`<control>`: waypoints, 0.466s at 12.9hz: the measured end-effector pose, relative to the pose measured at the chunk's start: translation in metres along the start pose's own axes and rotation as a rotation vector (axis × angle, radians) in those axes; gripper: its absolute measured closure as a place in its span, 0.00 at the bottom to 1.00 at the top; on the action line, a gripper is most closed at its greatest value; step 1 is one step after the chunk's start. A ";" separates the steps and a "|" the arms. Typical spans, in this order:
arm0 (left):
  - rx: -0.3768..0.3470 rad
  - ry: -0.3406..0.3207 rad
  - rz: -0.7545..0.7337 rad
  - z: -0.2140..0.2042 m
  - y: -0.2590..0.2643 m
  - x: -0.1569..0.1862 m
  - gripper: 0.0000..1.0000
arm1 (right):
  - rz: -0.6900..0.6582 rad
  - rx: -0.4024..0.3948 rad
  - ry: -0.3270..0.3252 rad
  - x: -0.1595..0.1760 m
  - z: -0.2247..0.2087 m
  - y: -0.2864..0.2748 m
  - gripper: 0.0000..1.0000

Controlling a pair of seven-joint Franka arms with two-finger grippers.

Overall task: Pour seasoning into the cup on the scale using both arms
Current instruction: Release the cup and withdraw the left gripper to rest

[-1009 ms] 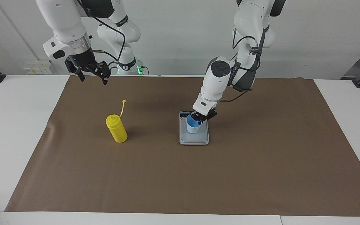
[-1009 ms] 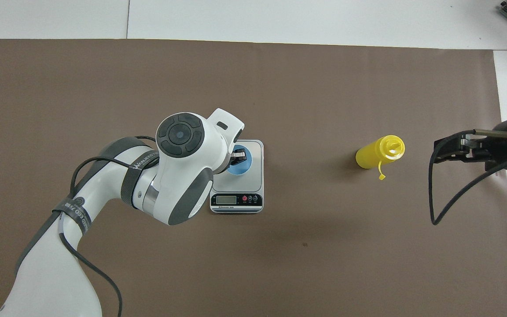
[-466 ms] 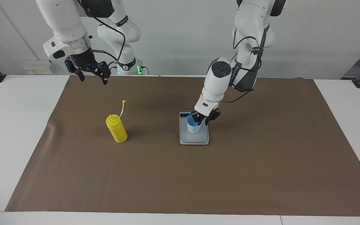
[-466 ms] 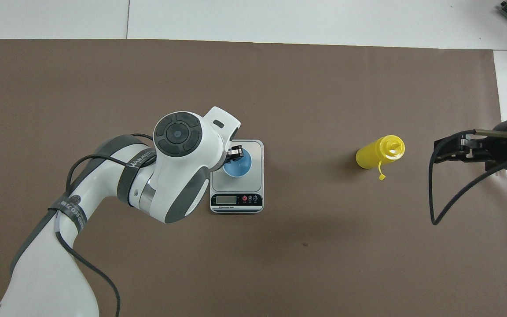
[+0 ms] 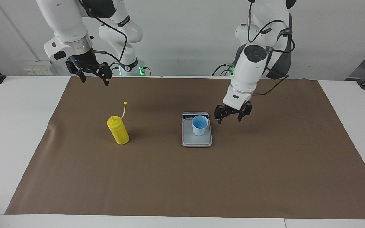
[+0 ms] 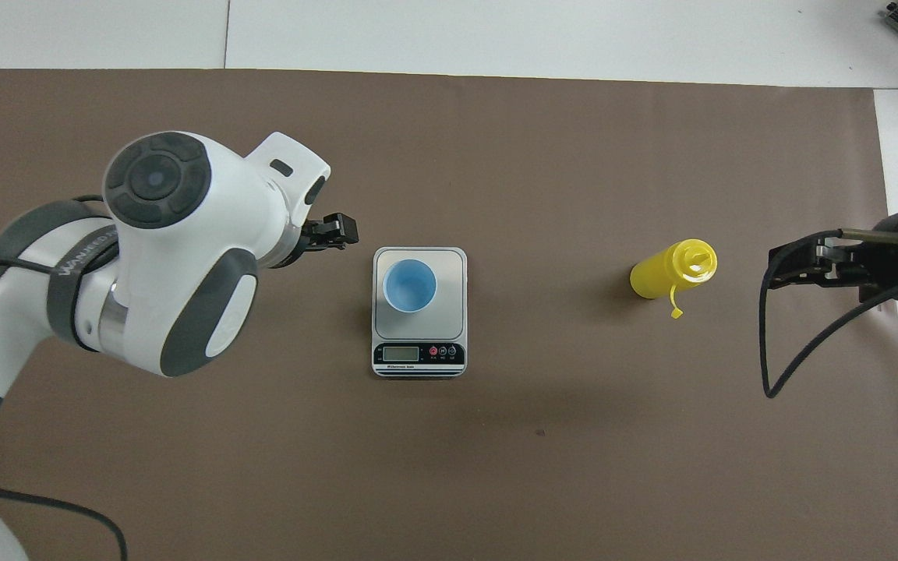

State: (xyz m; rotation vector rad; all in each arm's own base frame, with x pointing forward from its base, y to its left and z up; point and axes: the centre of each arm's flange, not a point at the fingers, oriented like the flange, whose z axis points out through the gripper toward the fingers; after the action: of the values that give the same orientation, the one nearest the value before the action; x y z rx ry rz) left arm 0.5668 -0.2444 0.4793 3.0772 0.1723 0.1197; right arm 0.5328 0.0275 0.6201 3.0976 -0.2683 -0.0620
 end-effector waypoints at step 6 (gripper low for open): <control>0.039 -0.063 0.086 -0.025 -0.142 0.039 0.00 | 0.000 0.000 0.000 0.000 0.000 0.000 0.00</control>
State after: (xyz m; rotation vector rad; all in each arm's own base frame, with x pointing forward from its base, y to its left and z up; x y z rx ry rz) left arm 0.5878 -0.0976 0.4978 3.1225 0.0398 0.0238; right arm 0.5328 0.0275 0.6201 3.0976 -0.2683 -0.0621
